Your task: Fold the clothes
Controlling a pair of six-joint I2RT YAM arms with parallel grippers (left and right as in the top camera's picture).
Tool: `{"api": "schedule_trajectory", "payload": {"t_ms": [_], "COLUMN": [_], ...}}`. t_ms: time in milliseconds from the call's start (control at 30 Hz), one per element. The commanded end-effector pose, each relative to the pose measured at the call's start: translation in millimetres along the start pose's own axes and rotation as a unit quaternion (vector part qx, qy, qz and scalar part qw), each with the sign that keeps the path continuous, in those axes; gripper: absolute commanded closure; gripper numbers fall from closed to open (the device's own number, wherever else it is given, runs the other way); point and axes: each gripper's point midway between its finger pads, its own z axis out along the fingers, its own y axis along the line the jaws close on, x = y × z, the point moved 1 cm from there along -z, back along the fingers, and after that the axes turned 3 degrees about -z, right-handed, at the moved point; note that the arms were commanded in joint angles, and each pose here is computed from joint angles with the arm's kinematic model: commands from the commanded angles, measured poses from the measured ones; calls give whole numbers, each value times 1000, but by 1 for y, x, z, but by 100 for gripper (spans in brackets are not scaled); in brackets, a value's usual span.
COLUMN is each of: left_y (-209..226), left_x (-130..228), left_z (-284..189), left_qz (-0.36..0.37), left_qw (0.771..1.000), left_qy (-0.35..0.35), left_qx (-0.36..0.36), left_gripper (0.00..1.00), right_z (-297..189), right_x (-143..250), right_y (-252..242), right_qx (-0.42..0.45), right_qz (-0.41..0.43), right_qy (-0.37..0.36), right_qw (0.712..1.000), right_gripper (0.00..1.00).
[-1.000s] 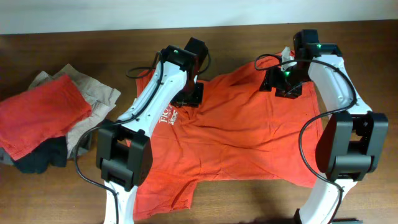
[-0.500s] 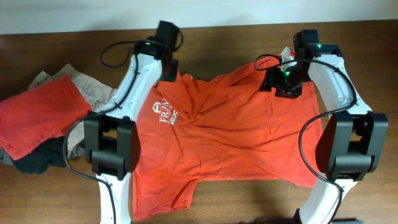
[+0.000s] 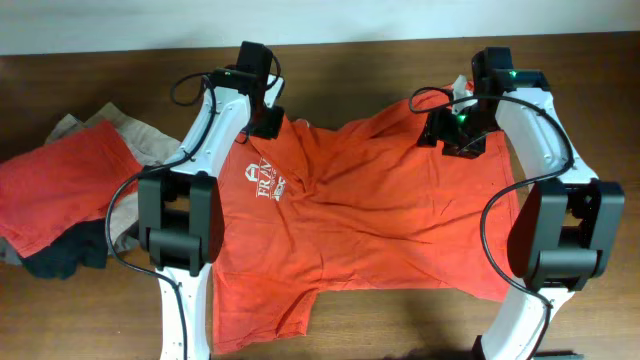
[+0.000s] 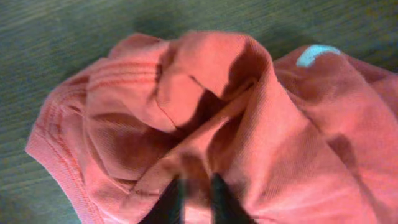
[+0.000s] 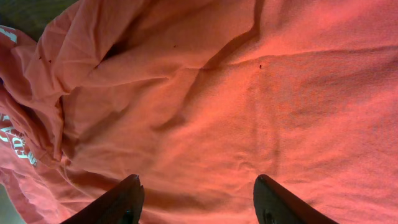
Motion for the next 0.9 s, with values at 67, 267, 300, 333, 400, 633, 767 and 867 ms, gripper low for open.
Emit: {"api": "schedule_trajectory", "payload": {"t_ms": [67, 267, 300, 333, 400, 633, 767, 867], "left_y": [2, 20, 21, 21, 20, 27, 26, 25], "left_x": [13, 17, 14, 12, 10, 13, 13, 14], "left_z": [-2, -28, -34, -37, -39, -12, 5, 15], "left_qz": [5, -20, -20, -20, -21, -22, -18, -17], "left_qw": [999, 997, 998, 998, 998, 998, 998, 998], "left_qy": [32, 55, 51, 48, 44, 54, 58, 60], "left_qx": [10, -43, -43, -43, -41, -40, -18, -5], "left_gripper": [100, 99, 99, 99, 81, 51, 50, 50], "right_z": [6, 6, 6, 6, 6, 6, 6, 6], "right_x": [4, 5, 5, 5, 5, 6, 6, 6], "right_y": [-2, -2, -2, -2, -2, -2, -2, -2], "right_qx": [5, 6, 6, 6, 6, 6, 6, 6], "right_qz": [-2, -1, -1, -2, -1, -1, -1, -1], "right_qy": [11, 13, 13, 13, 13, 15, 14, 14], "right_qw": [1000, 1000, 1000, 1000, 1000, 1000, 1000, 1000], "right_gripper": [41, 41, 41, 41, 41, 41, 41, 41]}}
